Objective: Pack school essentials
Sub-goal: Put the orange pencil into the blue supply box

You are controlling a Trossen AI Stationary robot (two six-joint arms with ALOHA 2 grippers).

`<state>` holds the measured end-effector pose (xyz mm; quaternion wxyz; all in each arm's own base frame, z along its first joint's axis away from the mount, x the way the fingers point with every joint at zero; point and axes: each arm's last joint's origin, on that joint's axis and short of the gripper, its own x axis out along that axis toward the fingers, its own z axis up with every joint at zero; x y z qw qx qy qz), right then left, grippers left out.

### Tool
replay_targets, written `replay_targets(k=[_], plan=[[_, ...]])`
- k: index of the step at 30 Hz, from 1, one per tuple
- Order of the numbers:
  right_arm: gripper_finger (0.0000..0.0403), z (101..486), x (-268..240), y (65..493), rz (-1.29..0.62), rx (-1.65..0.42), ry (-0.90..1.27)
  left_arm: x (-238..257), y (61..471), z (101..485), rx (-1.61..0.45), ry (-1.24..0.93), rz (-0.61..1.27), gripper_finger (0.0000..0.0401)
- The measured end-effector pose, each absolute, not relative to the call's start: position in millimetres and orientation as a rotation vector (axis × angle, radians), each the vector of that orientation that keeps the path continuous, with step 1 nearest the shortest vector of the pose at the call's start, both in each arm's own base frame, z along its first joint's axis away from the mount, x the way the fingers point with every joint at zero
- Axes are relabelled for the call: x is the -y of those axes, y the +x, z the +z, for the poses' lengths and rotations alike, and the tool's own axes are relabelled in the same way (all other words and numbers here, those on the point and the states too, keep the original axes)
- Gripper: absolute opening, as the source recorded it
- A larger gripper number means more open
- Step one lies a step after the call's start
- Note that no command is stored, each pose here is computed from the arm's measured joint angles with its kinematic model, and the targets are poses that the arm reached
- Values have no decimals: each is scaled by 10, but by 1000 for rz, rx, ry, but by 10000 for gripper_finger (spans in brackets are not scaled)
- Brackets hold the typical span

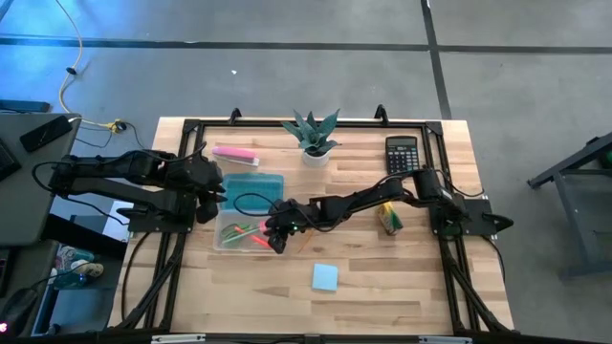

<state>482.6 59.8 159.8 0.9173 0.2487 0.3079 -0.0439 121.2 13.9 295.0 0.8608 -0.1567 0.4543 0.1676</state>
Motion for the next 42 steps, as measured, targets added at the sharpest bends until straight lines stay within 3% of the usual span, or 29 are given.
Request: replay_targets(k=[11, 24, 35, 42], plan=[[156, 1695, -431, 4819, -95, -636, 639, -139, 1210, 2949, -955, -330, 352, 117], [156, 2173, -337, 4555, -224, -684, 616, -136, 1174, 2928, -993, -350, 371, 117], [156, 2530, -269, 4193, -338, -801, 560, -136, 1173, 2927, -995, -349, 373, 117], [156, 2542, -134, 3978, -391, -977, 478, -136, 1173, 2927, -995, -349, 374, 117]])
